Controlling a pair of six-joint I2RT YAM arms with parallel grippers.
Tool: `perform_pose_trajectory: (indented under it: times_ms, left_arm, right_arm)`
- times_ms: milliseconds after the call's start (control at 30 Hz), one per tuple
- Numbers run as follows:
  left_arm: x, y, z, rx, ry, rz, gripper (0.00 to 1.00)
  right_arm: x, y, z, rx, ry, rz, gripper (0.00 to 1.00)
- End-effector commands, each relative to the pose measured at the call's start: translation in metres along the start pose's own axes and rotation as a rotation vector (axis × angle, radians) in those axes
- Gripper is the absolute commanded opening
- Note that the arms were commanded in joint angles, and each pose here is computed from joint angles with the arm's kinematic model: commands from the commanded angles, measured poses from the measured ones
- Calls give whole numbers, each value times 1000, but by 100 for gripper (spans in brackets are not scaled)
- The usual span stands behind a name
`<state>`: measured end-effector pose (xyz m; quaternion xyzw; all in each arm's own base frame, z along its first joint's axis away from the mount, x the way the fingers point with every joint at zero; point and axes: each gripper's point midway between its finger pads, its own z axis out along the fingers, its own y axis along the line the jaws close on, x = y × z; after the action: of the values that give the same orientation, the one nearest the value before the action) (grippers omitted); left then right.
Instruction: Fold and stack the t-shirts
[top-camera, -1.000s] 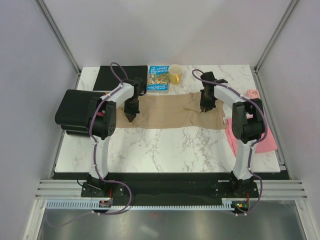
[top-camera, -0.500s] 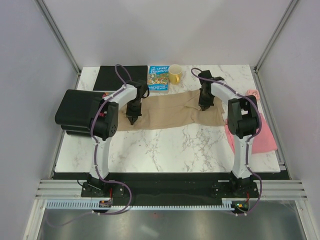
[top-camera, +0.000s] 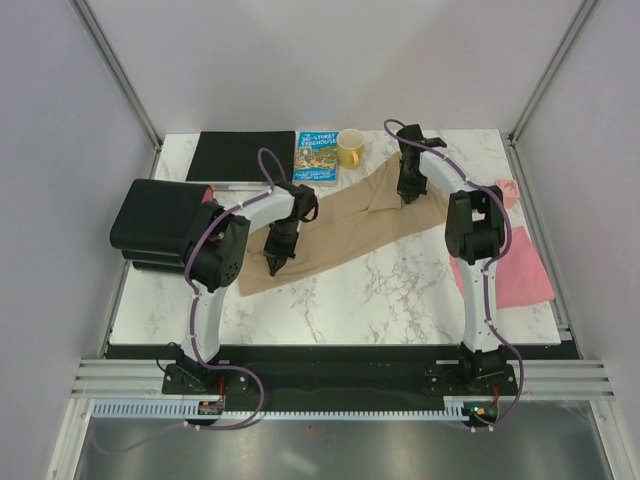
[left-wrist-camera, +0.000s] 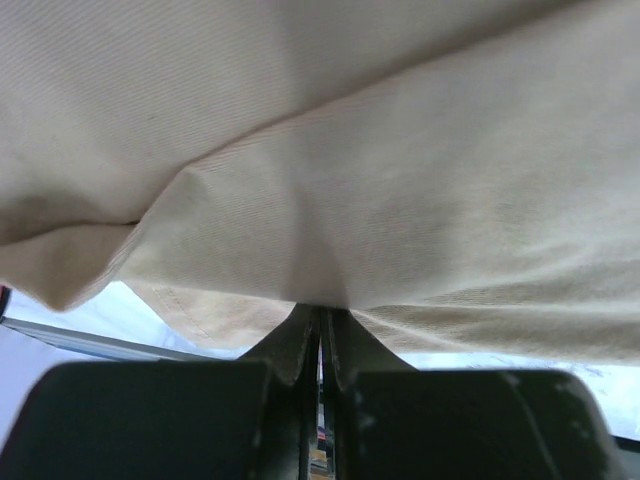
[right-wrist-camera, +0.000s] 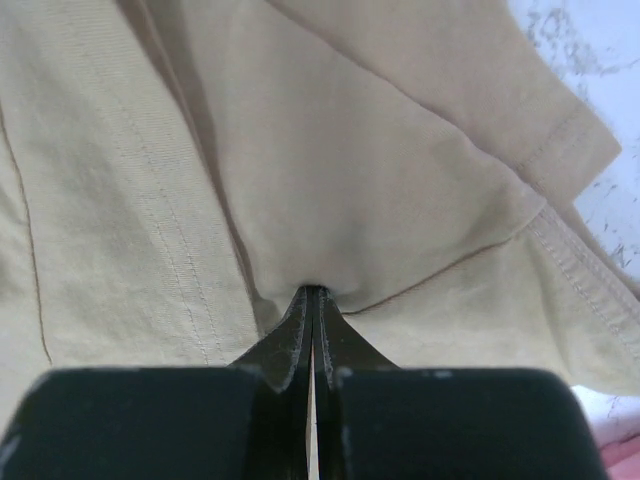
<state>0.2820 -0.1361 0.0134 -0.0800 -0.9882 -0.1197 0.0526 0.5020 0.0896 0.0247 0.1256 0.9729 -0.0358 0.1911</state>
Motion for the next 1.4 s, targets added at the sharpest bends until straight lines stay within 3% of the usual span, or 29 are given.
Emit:
perform_pose_trajectory:
  times_ms: [0,300,567,667,800,900,1067,1167,1367]
  left_arm:
    - [17,-46,-5,91,0,125,2]
    - [32,-109,-26,190,-30,270,2]
    - [55,-141,-38,263,-15,365,2]
    - [68,-153,-41,285,-9,416,2]
    - [87,-171,-42,357,18,459,2]
    - [84,-168,-47,333,-25,441,2]
    - [53,-152,-80,268,-216,390,2]
    - [32,-137,-99,243,-307,332,8]
    - [-2,-110,-92,213,-333,244,9]
  right_arm:
    - [-19,-12,6,38,-34,36,1]
    - [-33,-12,10,21,-63,87,5]
    - [-60,-10,15,-7,-128,89,7]
    - [-71,-5,18,-29,-153,74,11]
    - [-85,-3,21,-62,-197,64,24]
    - [-95,2,11,-94,-228,60,32]
    - [-108,0,-44,-148,-313,77,35]
    - [-108,-8,-78,-150,-361,82,39]
    - [-87,-46,-92,-1,-348,85,39]
